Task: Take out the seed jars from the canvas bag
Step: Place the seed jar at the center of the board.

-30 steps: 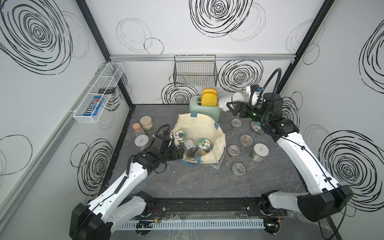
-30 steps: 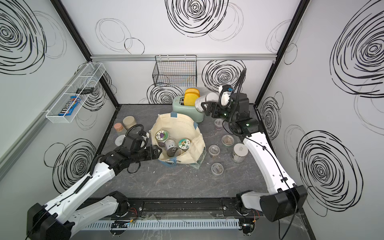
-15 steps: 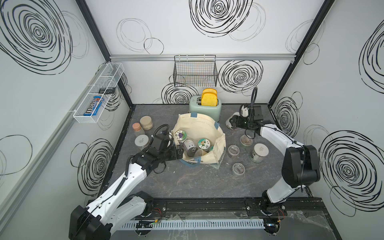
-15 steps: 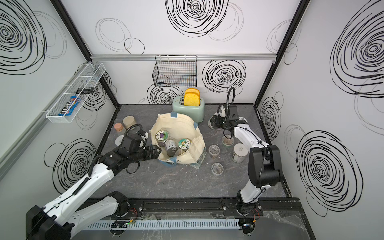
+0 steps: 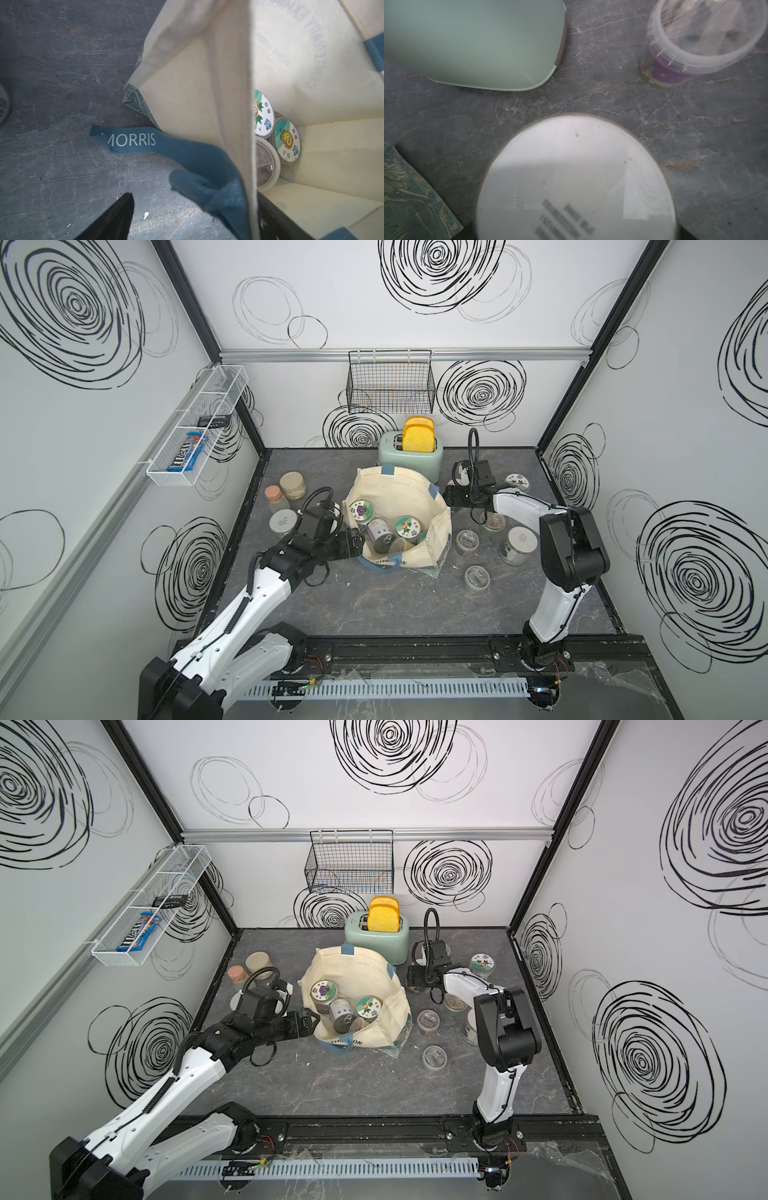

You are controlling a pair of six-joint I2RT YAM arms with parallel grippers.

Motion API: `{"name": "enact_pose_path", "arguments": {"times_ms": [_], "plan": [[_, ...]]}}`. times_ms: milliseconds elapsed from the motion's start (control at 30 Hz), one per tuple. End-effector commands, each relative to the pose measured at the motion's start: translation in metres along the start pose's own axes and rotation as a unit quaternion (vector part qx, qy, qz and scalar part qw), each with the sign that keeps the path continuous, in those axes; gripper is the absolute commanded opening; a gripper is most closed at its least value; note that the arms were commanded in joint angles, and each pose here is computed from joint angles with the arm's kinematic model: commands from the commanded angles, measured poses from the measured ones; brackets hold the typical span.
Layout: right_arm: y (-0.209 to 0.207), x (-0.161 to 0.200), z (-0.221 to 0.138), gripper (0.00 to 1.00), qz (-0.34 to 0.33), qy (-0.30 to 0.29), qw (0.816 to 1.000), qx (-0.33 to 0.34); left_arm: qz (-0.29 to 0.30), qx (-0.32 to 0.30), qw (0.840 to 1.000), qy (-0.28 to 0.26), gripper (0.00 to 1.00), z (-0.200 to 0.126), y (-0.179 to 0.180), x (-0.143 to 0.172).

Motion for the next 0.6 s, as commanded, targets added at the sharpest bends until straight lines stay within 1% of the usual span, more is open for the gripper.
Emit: {"name": "enact_pose_path", "arguments": {"times_ms": [0,67,133,167,233,300,467,567], "plan": [[-0.004,-0.003,-0.010,0.61,-0.006,-0.018,1.000,0.014,0.004,0.009,1.000,-0.012,0.92,-0.009,-0.004,-0.008],[-0.005,0.000,-0.011,0.73,-0.009,-0.014,1.000,0.016,0.002,0.009,1.000,-0.015,0.92,-0.011,-0.003,-0.010],[-0.004,-0.001,-0.018,0.79,-0.012,-0.013,1.000,0.020,0.002,0.009,1.000,-0.019,0.92,-0.013,-0.003,-0.013],[-0.003,-0.004,-0.025,0.84,-0.012,-0.016,1.000,0.021,0.000,0.008,1.000,-0.020,0.92,-0.014,-0.002,-0.014],[0.001,-0.014,-0.043,0.90,-0.014,-0.026,0.999,0.018,-0.001,0.007,1.000,-0.023,0.92,-0.016,0.000,-0.017],[0.006,-0.026,-0.068,0.98,-0.021,-0.034,0.999,0.015,-0.008,0.010,1.000,-0.025,0.92,-0.018,0.003,-0.020],[0.015,-0.043,-0.110,0.97,-0.030,-0.046,0.998,0.004,-0.018,0.041,0.999,-0.016,0.92,-0.015,-0.002,-0.023],[0.017,-0.043,-0.123,0.97,-0.031,-0.063,0.997,-0.010,-0.022,0.046,0.999,-0.007,0.91,-0.010,-0.002,-0.019]]}}
Point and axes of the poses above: each gripper's point midway between its finger pads, its own z axis out along the fingers, its own y axis along the line the jaws close on, x = y × z, the point moved 5 cm from there along -z, back along the fingers, and after that the axes turned 5 degrees about z, right-handed, at the moved point
